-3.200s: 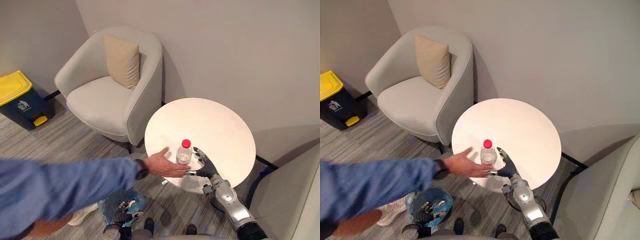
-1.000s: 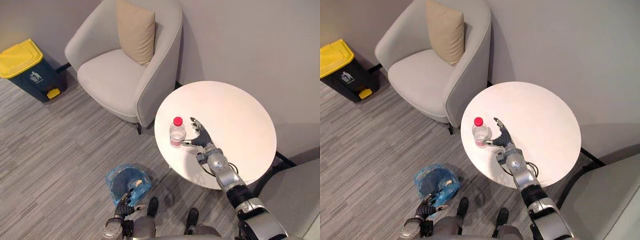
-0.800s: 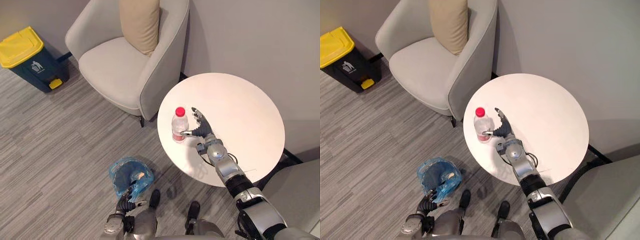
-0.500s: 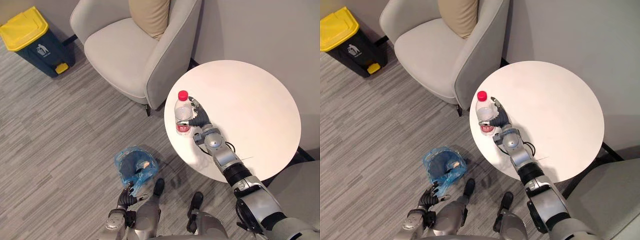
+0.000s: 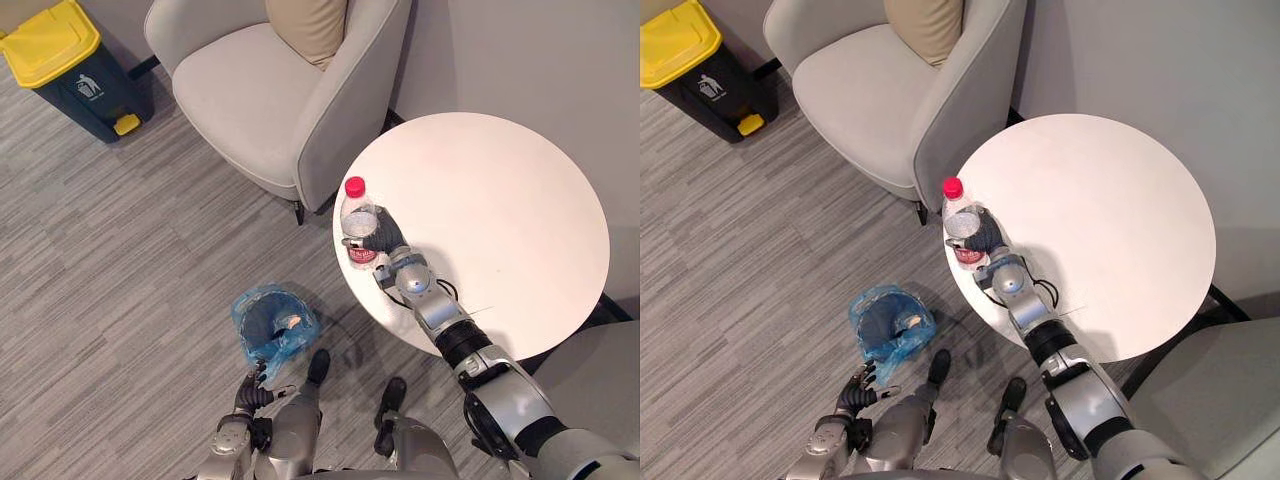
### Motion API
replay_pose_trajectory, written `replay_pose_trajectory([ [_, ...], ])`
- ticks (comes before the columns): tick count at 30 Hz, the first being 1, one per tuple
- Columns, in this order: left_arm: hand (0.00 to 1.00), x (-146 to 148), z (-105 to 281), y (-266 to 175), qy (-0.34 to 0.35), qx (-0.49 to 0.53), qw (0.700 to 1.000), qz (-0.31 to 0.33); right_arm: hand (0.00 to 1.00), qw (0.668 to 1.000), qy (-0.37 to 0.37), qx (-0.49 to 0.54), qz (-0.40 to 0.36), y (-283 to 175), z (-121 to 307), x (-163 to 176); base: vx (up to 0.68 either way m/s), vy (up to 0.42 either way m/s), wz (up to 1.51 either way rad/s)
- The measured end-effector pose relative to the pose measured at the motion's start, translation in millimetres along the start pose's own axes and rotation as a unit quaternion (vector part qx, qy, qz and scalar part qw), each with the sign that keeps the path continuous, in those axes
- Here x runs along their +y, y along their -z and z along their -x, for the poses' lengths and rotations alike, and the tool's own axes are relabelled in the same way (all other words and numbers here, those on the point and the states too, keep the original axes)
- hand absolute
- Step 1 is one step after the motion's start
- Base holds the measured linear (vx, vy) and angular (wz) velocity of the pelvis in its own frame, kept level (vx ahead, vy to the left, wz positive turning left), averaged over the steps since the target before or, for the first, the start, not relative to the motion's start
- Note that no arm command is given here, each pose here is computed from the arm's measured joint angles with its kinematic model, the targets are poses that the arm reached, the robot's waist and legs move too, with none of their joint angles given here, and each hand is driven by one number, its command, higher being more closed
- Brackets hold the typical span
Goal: Gather rubbish on tea table into small bin, then transfer packed bag to large trash can.
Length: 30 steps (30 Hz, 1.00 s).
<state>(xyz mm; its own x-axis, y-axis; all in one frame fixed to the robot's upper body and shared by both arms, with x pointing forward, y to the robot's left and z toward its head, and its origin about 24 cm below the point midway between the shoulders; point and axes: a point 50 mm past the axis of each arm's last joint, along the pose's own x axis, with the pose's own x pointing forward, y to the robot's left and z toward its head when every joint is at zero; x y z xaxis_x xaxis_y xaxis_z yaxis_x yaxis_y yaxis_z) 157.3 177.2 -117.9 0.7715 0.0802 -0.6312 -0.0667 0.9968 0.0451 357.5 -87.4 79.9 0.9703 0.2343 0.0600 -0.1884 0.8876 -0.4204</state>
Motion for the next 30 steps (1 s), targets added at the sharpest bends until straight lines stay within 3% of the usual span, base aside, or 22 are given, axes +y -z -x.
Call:
replay_pose_trajectory([
  [7, 0.00, 0, 0, 0, 0.000, 0.000, 1.000, 0.000, 1.00, 1.000, 0.000, 0.021, -0.015, 15, 12, 4, 0.00, 0.000, -0.01],
  [22, 0.00, 9, 3, 15, -0.005, 0.041, 0.999, -0.021, 1.00, 0.991, 0.048, -0.063, -0.104, 2, 75, -5, 0.01, 0.000, -0.08],
  [30, 0.00, 10, 11, 29, -0.001, 0.063, 0.998, -0.020, 1.00, 0.991, 0.063, -0.057, -0.104, 10, 98, -5, -0.02, 0.002, -0.12],
])
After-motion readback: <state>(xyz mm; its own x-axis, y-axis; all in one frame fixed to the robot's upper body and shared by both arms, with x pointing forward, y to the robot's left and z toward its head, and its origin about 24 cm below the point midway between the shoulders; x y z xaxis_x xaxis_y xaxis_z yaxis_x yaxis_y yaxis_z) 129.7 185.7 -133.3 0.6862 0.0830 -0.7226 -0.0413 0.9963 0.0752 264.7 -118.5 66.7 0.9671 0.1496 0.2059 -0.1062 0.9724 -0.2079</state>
